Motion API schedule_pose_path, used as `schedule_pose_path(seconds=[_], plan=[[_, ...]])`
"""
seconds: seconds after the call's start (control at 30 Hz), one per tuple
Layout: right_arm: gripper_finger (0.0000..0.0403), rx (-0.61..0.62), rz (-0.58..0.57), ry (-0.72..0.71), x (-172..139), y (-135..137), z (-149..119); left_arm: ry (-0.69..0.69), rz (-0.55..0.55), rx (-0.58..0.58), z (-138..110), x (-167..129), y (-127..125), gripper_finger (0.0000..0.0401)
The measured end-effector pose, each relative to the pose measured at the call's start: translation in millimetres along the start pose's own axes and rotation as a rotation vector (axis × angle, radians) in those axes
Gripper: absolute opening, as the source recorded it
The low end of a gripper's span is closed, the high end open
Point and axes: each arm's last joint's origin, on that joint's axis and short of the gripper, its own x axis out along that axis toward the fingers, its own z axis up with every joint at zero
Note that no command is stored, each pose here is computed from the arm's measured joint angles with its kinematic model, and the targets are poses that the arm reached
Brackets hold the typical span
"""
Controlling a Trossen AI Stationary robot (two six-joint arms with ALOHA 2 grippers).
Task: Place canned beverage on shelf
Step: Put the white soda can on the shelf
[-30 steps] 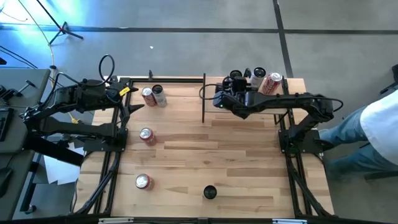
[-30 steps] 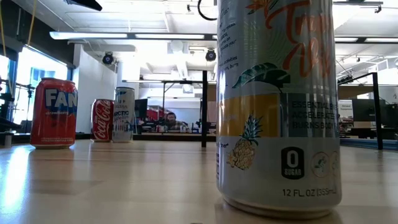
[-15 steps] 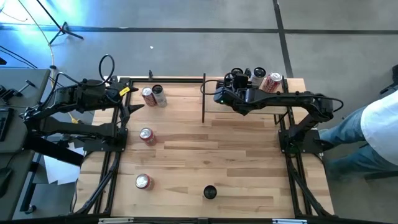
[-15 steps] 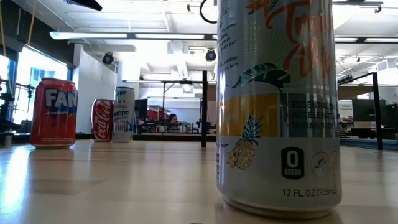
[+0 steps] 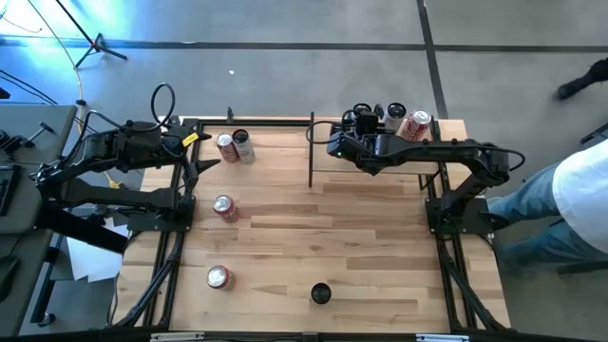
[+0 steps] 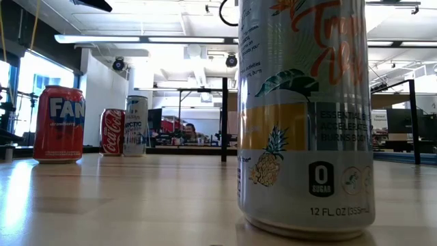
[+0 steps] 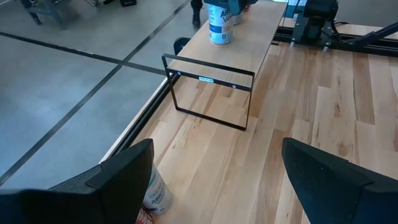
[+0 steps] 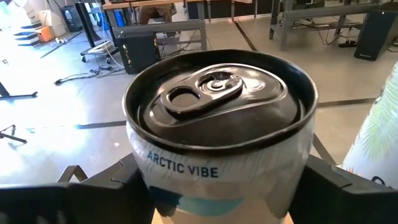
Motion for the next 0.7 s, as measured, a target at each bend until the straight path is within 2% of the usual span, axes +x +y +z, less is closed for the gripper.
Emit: schedule_pose_path(seconds=[0.43, 0.6, 0.7], plan=[[0.0264, -0.016, -0.001, 0.005, 1.2, -0.3, 0.2, 0.0, 0.0, 0.0, -0.1, 0.0, 0.0, 0.0335], [0.0264, -0.073, 0.003, 0.009, 1.2, 0.0, 0.1, 0.0, 0.0, 0.0, -0.1, 0.0, 0.0, 0.0335], [0.0264, -0.047, 0.007, 0.018, 1.0, -0.3, 0.0, 0.0, 0.0, 0.0, 0.0, 0.0, 0.0, 0.0335]])
